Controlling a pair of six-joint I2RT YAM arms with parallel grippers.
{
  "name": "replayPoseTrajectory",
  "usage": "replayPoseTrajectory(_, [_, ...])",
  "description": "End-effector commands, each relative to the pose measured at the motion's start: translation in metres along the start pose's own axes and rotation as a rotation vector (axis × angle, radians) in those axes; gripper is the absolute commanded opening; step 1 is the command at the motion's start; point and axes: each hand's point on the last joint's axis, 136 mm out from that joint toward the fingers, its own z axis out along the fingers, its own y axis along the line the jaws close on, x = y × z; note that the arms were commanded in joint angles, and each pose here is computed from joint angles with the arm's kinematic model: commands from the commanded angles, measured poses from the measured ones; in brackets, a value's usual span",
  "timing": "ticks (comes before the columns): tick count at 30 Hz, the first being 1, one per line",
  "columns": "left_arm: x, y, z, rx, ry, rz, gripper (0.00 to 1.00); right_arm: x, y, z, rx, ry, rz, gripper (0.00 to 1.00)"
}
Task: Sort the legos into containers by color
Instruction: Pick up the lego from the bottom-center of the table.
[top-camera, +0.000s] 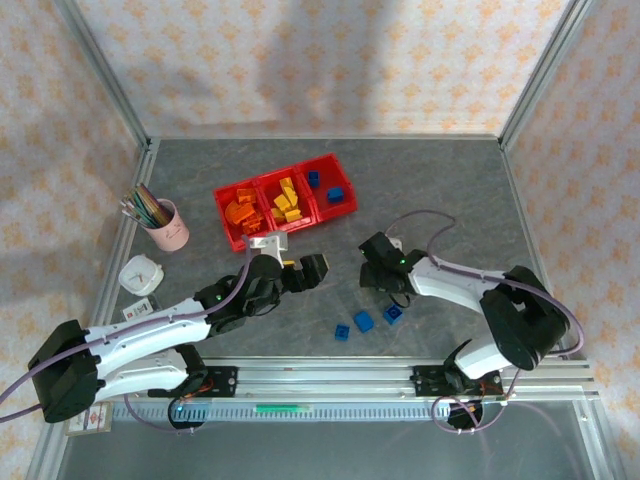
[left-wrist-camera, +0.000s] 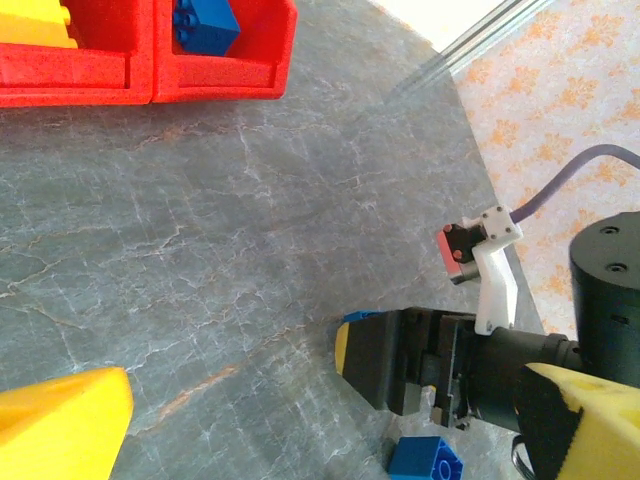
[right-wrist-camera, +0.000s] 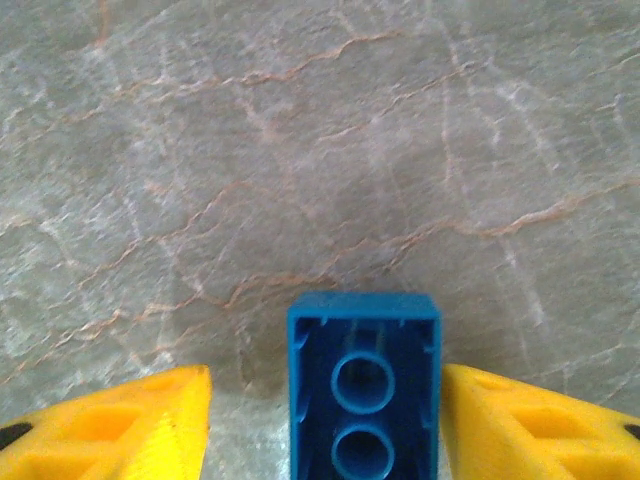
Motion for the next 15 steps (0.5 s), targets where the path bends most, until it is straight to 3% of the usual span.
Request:
replayPoseTrajectory(1, [-0.003, 0.002, -0.004, -0.009, -0.027, 0.009, 0.99, -0.01, -0.012, -0.001, 0.09, -0.037, 0.001, 0.6])
replayPoseTrajectory(15, [-0.005, 0.004, -0.006, -0.016, -0.036, 0.013, 0.99, -0.015, -0.004, 0.011, 0.089, -0.035, -0.035, 0.38])
